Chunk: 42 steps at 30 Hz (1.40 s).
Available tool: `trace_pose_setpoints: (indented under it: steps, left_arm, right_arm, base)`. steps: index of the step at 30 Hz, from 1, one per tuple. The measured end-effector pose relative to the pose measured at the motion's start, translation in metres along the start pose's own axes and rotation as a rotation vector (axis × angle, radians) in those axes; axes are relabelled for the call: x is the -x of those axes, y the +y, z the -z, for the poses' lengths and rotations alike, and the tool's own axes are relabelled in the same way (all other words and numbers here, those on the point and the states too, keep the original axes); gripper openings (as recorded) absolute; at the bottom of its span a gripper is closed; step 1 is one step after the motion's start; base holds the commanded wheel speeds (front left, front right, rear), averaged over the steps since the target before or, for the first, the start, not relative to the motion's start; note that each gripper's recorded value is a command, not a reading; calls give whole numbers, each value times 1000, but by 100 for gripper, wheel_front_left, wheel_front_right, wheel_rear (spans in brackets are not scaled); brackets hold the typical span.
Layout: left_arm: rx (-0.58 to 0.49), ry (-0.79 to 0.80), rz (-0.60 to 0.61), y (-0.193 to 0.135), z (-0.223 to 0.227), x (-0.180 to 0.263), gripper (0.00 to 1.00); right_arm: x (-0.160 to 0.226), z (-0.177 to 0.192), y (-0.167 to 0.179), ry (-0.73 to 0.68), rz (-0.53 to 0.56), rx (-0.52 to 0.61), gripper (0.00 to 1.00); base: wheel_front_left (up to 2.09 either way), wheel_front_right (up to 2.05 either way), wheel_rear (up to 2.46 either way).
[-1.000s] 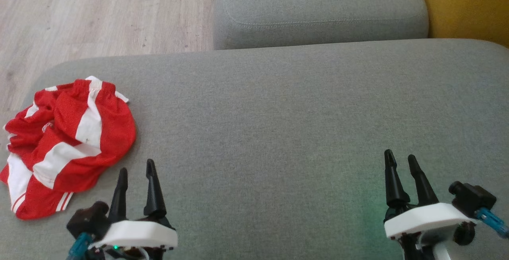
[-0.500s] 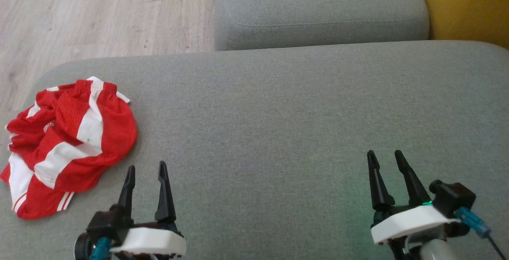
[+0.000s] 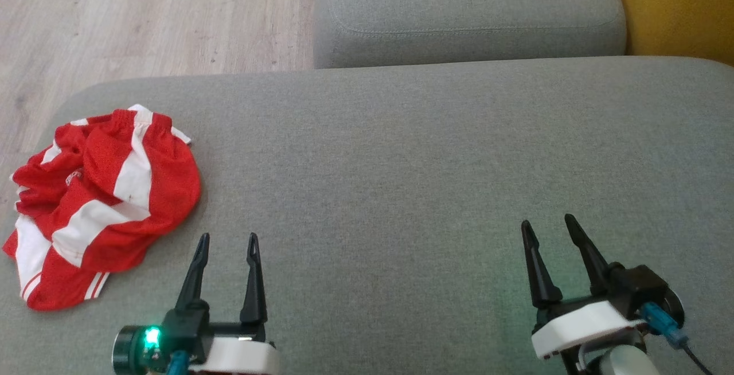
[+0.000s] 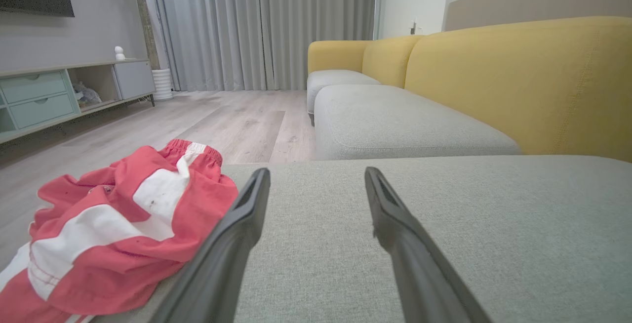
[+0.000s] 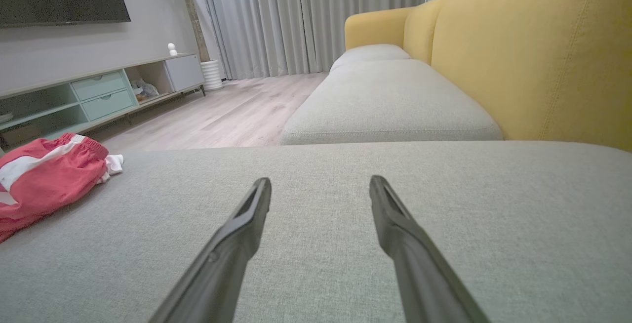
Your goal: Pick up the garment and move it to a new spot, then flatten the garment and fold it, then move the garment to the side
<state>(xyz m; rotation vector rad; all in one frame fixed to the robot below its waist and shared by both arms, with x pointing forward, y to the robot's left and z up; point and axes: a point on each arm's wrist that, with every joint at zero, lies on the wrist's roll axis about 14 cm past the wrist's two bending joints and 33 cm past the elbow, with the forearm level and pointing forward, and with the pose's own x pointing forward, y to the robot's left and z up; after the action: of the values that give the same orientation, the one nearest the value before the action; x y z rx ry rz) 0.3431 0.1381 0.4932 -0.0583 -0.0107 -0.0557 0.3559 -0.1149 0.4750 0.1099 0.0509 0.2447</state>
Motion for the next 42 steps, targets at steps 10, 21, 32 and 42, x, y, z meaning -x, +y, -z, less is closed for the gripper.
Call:
trace_pose_setpoints:
  steps: [10,21,32,42]
  left_arm:
    - [-120,-57,6,-2,-10,0,100]
    - [-134,-58,12,-3,-9,-1,100]
    - [-140,-41,-14,8,-5,6,100]
    - [-144,-32,-134,42,-5,25,100]
  right_arm:
    - [1,2,-4,1,-5,126,100]
    - [2,6,-7,13,1,136,100]
    - [-7,10,0,23,-28,136,100]
    - [-28,13,42,28,-165,118,100]
  base:
    - [0,0,0]
    - [0,0,0]
    - [0,0,0]
    - [0,0,0]
